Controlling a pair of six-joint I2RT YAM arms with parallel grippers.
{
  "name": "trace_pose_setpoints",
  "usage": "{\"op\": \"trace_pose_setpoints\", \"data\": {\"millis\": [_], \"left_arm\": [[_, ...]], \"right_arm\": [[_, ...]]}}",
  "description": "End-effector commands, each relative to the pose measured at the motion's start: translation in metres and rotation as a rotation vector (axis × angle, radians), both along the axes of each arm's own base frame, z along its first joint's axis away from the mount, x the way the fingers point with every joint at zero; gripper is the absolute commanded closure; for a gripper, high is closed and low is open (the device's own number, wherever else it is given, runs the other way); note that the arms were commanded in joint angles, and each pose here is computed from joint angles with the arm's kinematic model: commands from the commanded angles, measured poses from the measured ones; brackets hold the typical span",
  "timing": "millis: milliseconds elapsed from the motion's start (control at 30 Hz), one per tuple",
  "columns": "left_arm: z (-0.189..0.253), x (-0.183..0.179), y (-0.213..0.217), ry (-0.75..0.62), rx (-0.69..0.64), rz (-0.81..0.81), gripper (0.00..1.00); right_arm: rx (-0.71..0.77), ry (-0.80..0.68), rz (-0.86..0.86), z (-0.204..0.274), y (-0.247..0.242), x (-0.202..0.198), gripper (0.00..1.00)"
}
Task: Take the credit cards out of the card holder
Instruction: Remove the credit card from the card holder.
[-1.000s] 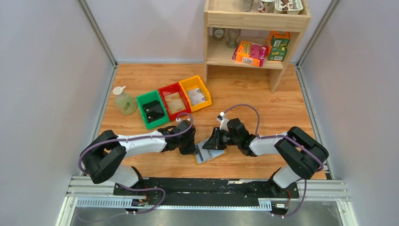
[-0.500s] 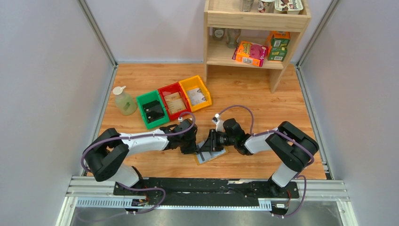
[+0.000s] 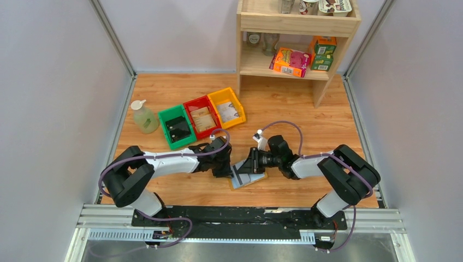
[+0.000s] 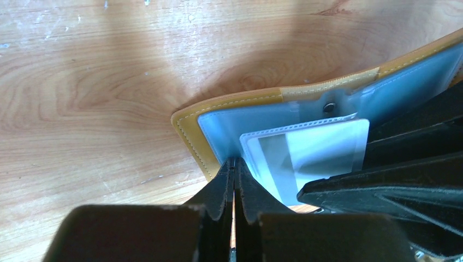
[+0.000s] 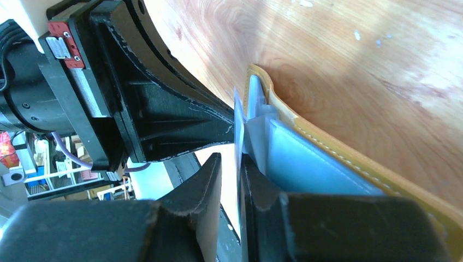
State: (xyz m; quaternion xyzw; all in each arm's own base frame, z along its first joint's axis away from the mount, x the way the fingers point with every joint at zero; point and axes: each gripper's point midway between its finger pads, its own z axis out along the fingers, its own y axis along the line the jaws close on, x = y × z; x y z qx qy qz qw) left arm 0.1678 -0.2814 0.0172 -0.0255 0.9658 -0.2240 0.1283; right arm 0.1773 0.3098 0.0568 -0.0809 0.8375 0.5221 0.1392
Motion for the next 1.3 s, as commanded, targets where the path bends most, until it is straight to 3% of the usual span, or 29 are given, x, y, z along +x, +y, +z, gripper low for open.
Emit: {"op": "trace_pose_setpoints", "data": {"millis": [0, 233, 733, 833, 933, 1200, 1267], "left_arm": [[-0.046, -0.018, 0.051, 0.051, 0.243, -0.006, 1.0], [-0.047, -0.019, 0.05, 0.053, 0.239, -0.011, 1.0], [-0.043, -0.016, 0.046, 0.033, 0.216, -0.012, 1.0], [-0.043, -0.015, 0.046, 0.032, 0.212, -0.013, 1.0], [-0.041, -0.014, 0.045, 0.025, 0.205, -0.015, 1.0], [-0.028, -0.007, 0.037, -0.02, 0.16, -0.017, 1.0], [-0.02, -0.001, 0.033, -0.06, 0.141, -0.025, 0.94]], "right_arm": [[0.075, -0.06, 0.006, 0.021, -0.007, 0.007, 0.82], [0.072, -0.064, -0.011, 0.013, -0.019, 0.012, 0.89], [0.032, -0.023, -0.093, -0.008, -0.052, 0.026, 0.9], [0.0, -0.031, -0.114, -0.01, -0.06, 0.029, 1.0], [-0.003, -0.038, -0.111, -0.007, -0.061, 0.029, 1.0], [-0.141, -0.159, -0.18, 0.017, -0.083, 0.04, 1.0], [-0.169, -0.206, -0.199, 0.031, -0.09, 0.041, 1.0]]}}
